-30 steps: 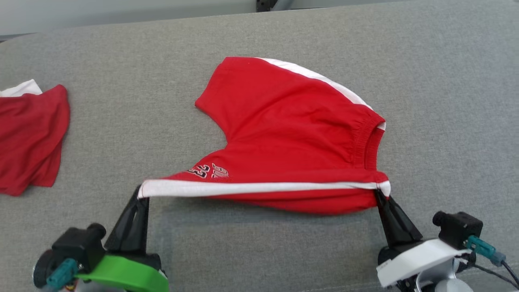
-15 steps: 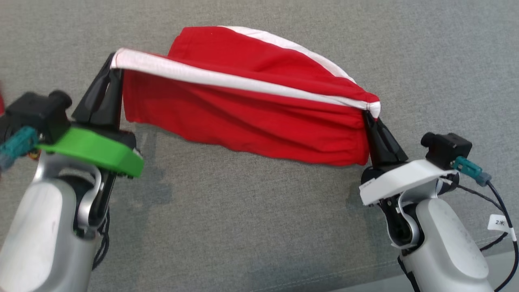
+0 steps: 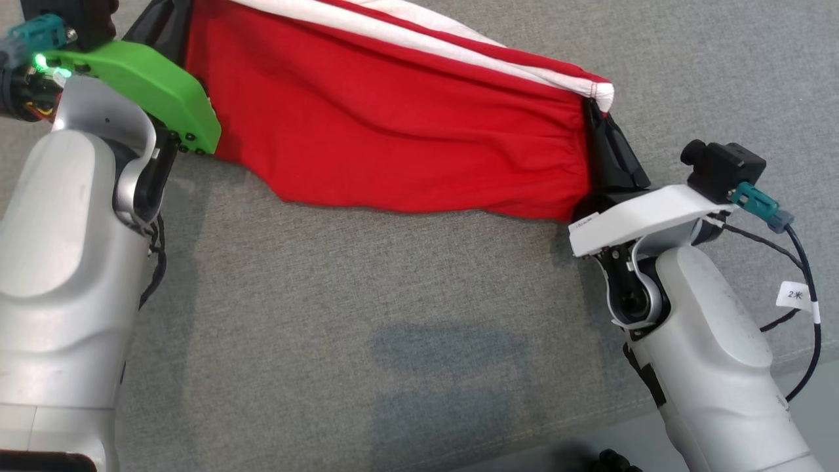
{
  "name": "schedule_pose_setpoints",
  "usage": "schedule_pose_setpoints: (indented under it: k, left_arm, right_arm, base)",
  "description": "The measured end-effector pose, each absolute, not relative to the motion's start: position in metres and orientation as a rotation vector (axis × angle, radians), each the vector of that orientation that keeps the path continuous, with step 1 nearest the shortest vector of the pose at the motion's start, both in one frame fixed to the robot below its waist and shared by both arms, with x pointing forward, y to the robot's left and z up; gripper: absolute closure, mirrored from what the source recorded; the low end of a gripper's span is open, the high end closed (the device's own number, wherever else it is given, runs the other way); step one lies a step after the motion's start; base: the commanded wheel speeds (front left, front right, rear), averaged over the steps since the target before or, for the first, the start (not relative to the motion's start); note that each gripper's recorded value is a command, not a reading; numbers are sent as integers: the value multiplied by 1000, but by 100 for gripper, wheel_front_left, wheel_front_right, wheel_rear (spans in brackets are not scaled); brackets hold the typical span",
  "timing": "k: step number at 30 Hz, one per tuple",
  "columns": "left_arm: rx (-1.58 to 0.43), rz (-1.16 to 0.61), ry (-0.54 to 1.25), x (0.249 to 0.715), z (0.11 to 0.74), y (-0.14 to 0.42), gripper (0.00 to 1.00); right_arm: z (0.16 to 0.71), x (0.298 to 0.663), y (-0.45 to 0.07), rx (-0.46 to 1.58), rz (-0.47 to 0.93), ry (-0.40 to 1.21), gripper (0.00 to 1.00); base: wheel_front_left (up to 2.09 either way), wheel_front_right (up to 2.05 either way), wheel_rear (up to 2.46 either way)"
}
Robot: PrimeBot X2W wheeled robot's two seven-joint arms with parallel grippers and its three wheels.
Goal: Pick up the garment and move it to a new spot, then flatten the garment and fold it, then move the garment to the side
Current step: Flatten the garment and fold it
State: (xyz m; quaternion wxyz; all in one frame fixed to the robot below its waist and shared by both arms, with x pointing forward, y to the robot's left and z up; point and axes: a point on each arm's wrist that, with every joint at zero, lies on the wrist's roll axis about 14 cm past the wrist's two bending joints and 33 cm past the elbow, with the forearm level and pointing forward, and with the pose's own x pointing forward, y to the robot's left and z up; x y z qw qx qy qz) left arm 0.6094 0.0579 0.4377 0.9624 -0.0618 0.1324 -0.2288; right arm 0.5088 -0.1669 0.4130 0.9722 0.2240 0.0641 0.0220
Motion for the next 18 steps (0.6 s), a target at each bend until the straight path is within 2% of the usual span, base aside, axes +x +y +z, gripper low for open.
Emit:
schedule_pose_setpoints:
  k: [5,6,7,8,9,10,18]
  left_arm:
    - [-124,-467,376,618,406,49,100]
    - [-126,-471,390,619,402,46,100]
    - [-128,-471,406,619,397,44,91]
    - [-134,-472,410,620,394,42,62]
    - [-133,-472,417,620,392,41,22]
    - [-130,-474,421,620,390,40,0]
    - [-172,-452,299,618,406,47,0]
  right_arm:
    - [410,514,-169,466,40,136,100]
    - [409,514,-169,466,40,138,96]
    - [408,514,-169,463,41,142,66]
    - [407,515,-168,466,42,144,22]
    - [407,515,-167,467,45,147,0]
    - [406,515,-166,467,49,150,0]
    - [423,511,-169,360,69,97,0]
  base:
    - [0,0,0]
    - [0,0,0]
    - [0,0,0]
    - [0,0,0]
    - [0,0,0]
    - [0,0,0]
    - [0,0,0]
